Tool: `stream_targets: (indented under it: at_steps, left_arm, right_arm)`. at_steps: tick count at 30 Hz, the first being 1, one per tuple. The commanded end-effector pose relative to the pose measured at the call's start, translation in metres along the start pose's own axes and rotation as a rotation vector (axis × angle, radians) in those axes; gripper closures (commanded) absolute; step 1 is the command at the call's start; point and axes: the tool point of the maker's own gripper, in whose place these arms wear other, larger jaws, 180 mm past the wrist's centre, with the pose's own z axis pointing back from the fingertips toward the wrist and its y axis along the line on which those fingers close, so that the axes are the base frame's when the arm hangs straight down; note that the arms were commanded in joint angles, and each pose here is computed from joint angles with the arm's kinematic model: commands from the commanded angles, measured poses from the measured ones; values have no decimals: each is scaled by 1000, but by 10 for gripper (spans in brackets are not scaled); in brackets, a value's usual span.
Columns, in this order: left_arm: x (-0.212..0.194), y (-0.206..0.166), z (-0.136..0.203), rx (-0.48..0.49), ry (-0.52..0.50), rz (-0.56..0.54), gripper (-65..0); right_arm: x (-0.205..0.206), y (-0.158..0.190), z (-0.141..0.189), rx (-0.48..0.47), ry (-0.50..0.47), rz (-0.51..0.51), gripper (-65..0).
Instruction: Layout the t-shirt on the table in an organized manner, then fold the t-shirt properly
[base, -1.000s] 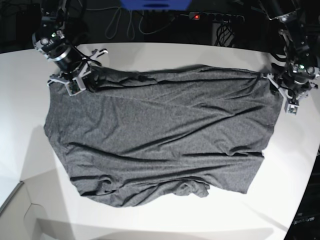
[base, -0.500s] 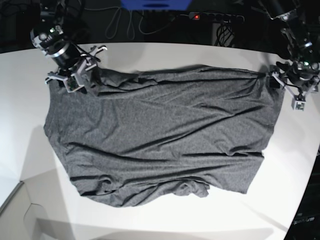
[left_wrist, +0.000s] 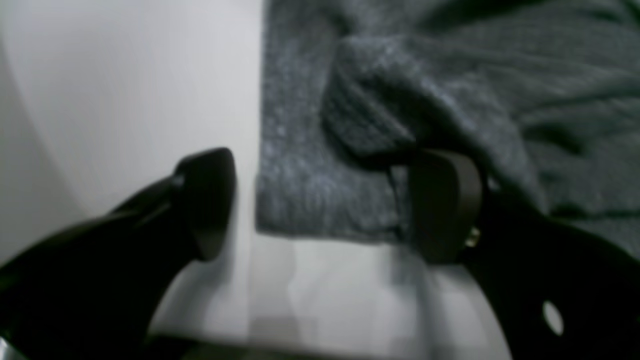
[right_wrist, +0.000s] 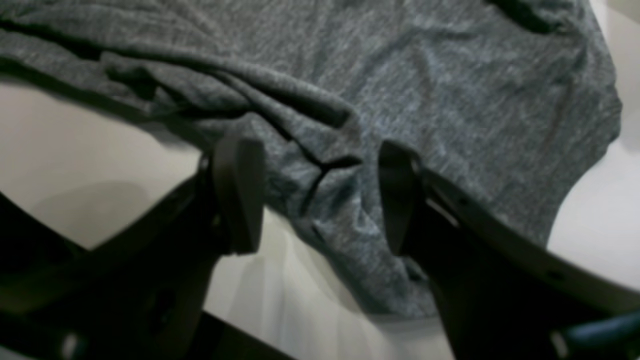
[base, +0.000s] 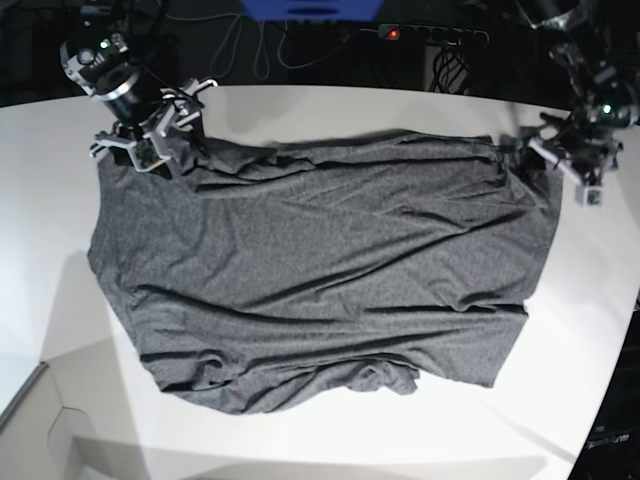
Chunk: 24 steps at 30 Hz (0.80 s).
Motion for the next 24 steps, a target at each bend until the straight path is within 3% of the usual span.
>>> stream_targets:
  at_steps: [1, 17, 20, 24]
  left_arm:
    - [21, 13, 8, 31, -64, -5, -529]
    - [-1, 8, -8, -19, -10, 44, -527]
    - [-4, -3, -9, -82, -5, -12, -526]
    - [-22, -6, -17, -108, 42, 12, -509]
  right_arm:
    - [14, -3, 2, -10, -51, 4, -368]
    - [13, 11, 16, 3, -48, 4, -368]
    - [10, 22, 16, 35, -40, 0, -368]
    - [2, 45, 19, 97, -17, -6, -368]
